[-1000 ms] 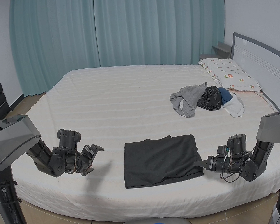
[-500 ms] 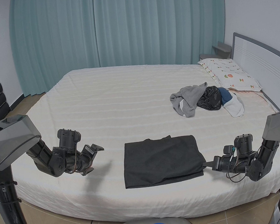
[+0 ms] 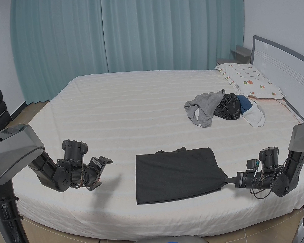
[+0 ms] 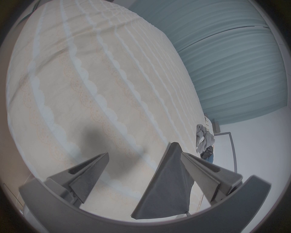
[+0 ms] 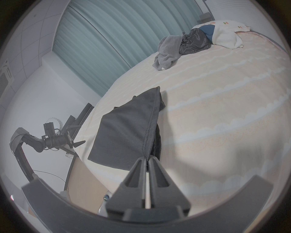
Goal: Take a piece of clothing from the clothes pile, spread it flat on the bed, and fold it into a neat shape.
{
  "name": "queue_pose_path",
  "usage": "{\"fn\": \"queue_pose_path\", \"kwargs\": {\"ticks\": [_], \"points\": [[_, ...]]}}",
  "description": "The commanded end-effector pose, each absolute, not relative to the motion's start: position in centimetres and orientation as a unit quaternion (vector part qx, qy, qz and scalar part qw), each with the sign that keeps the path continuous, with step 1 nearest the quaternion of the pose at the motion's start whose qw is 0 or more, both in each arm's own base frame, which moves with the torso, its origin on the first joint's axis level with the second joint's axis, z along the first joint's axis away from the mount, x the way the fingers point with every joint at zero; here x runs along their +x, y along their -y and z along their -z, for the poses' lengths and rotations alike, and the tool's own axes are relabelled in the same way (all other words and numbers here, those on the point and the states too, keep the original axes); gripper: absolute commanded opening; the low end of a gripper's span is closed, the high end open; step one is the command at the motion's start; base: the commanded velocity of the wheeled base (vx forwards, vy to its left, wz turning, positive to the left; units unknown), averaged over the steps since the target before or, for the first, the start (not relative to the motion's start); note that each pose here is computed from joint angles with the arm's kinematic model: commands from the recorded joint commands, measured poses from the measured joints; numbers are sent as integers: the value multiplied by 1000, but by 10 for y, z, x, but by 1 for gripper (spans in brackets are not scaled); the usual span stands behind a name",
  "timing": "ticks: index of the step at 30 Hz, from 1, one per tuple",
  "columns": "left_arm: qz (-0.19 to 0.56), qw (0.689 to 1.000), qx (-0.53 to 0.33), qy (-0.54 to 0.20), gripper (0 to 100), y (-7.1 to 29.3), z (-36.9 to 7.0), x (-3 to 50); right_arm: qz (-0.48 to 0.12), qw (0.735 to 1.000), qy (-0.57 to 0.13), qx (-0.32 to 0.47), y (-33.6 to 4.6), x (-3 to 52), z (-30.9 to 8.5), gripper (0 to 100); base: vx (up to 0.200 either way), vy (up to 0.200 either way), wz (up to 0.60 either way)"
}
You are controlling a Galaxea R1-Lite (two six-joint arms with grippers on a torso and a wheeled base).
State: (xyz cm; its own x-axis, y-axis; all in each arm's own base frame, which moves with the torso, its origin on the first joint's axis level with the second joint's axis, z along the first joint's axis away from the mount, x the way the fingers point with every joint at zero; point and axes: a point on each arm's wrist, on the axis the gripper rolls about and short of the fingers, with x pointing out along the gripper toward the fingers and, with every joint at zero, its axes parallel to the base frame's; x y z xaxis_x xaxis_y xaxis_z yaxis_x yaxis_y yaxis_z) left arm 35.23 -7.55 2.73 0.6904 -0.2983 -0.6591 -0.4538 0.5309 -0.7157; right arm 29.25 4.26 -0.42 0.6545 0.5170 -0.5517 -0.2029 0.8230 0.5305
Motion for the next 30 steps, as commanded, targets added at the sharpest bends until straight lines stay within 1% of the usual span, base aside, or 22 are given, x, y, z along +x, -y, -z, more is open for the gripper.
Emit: {"fn": "queue_pose_path", "kwargs": {"ticks": [1,5,9,12,14,15,17,20,23,24,30], "points": [[-50,783,-482,-390,100,76,-28,352,-202,881,-371,212,-41,291,10,100,0,0,0],[-50,783,-483,-389,100,75,-28,352,-206,882,-374,198,-41,293,16,100,0,0,0],[-50,783,-483,-389,100,75,-28,353,-208,892,-346,204,-40,306,6,100,0,0,0],[-49,782,-485,-388,100,76,-29,353,-197,892,-328,242,-44,324,0,100,0,0,0],[-49,782,-485,-388,100,76,-29,353,-187,887,-320,277,-46,337,-3,100,0,0,0],[-49,782,-485,-388,100,76,-29,353,-187,887,-320,277,-46,337,-3,100,200,0,0],[-49,783,-483,-389,100,75,-28,353,-172,880,-310,315,-49,358,1,100,200,0,0],[-50,783,-483,-390,100,75,-28,352,-159,877,-307,333,-50,372,10,100,200,0,0],[-50,783,-483,-390,100,75,-27,352,-164,877,-295,341,-55,385,11,100,0,0,0],[-50,783,-483,-390,100,75,-27,353,-169,877,-288,347,-62,393,9,100,0,0,0],[-50,783,-481,-391,100,75,-27,352,-176,872,-296,348,-76,413,20,100,0,0,0]]}}
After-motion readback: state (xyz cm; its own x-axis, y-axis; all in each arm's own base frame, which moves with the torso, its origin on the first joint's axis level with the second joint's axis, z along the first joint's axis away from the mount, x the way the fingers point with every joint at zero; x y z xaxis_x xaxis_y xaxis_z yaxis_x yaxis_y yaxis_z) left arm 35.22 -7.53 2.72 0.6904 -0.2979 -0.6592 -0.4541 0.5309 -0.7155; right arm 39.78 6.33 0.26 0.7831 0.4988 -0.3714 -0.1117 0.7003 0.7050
